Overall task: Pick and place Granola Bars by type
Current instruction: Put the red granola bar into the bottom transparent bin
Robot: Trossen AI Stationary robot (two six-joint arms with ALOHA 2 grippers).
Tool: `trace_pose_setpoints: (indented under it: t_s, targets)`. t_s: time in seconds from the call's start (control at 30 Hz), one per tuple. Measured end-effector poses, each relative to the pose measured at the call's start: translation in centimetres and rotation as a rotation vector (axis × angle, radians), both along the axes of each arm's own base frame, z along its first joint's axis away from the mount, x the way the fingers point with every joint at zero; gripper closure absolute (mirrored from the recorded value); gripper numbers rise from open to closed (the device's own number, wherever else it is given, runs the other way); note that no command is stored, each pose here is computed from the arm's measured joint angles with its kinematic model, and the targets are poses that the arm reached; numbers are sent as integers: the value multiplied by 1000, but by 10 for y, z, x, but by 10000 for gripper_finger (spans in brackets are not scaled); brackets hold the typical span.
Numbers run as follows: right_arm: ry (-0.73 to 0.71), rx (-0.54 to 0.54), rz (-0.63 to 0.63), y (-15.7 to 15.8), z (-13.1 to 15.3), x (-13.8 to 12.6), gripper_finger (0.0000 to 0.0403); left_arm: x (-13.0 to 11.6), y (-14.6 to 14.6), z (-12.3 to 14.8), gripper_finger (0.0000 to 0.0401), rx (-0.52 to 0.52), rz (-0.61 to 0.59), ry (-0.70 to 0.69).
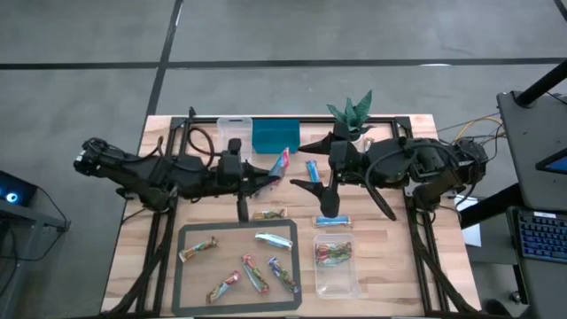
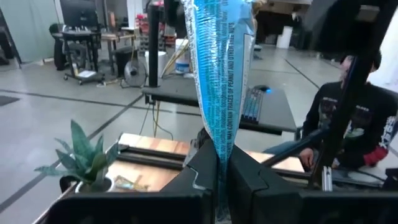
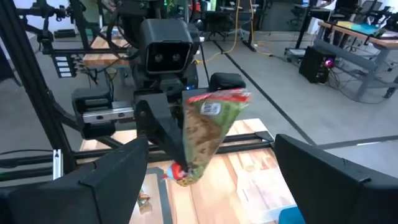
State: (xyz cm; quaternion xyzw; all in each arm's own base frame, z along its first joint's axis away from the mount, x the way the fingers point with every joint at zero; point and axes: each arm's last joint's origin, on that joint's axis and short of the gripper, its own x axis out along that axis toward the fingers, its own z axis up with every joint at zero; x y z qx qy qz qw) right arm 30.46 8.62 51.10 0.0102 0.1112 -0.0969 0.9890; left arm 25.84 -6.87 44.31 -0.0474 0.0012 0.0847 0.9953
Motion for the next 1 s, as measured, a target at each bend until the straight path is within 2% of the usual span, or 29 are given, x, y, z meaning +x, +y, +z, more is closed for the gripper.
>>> trace_pose_setpoints:
  t_s: [0.63, 0.8, 1.0]
  targets:
    - [9, 4, 0, 1, -2, 1, 73, 33, -7, 15, 401, 61, -52, 7]
    - [15, 2, 1, 1, -3, 1, 93, 33, -7, 15, 401, 56, -51, 12]
    - [17, 2, 1, 1, -3, 1, 138, 32, -6, 16, 401, 54, -50, 7]
